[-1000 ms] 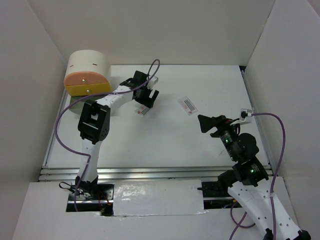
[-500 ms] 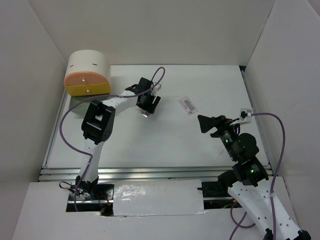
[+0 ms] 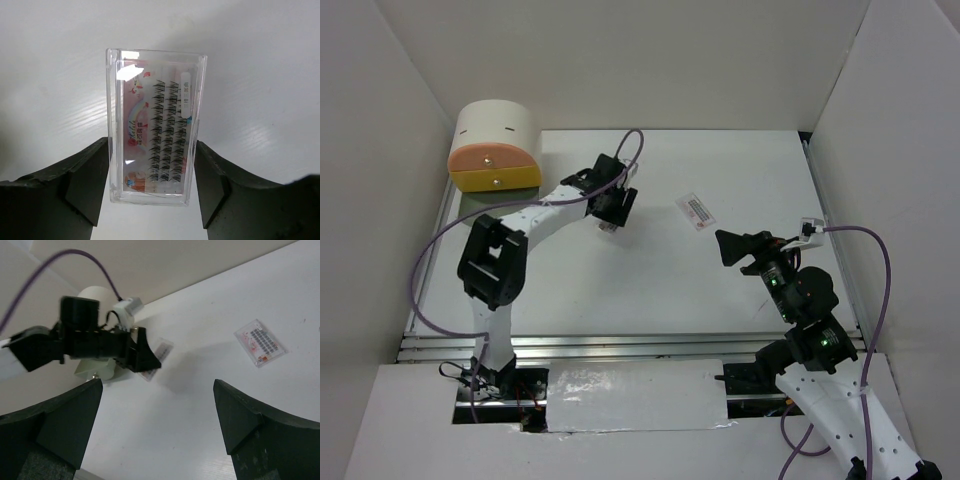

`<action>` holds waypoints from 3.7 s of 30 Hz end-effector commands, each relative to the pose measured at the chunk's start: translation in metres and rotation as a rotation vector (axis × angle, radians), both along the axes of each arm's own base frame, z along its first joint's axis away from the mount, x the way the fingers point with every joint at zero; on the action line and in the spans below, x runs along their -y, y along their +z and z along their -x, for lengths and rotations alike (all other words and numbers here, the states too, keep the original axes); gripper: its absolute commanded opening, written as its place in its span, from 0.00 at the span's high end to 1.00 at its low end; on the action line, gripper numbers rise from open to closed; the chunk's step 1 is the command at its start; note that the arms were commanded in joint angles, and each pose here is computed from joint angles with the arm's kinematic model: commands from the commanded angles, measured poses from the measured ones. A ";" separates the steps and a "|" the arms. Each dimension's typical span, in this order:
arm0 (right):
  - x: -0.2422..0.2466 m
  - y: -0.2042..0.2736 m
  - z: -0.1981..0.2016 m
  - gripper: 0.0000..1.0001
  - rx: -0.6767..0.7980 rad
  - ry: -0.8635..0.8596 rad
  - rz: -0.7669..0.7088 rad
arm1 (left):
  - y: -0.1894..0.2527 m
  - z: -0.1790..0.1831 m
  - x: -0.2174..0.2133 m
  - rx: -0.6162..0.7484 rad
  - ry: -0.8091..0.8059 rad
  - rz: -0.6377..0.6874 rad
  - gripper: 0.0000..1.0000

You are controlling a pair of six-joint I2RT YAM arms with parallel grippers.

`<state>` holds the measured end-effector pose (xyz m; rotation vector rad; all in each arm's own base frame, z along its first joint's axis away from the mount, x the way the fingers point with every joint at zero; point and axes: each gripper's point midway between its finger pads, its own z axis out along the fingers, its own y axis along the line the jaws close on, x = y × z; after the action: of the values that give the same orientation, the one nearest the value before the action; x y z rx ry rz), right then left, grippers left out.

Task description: Organize the makeup

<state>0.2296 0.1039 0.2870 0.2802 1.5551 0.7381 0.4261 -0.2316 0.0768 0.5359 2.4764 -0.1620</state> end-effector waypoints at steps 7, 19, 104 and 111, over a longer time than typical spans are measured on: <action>0.001 0.011 0.001 0.00 0.053 0.001 -0.006 | 0.169 -0.009 -0.112 0.410 0.498 -0.093 0.72; 0.003 0.017 0.009 0.00 0.085 0.011 -0.021 | 0.181 0.048 -0.254 0.471 1.300 0.289 0.74; -0.031 -0.204 -0.235 0.00 -0.794 0.218 0.930 | 0.157 0.176 -0.103 0.248 0.406 0.326 0.01; -0.020 -0.234 -0.241 0.00 -0.865 0.306 0.963 | 0.170 0.187 -0.096 0.283 0.345 0.411 0.01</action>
<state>0.4542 0.1300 0.0320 -0.3814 2.6548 -0.0587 0.2409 -0.1296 0.2413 -0.0912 2.1645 -0.3769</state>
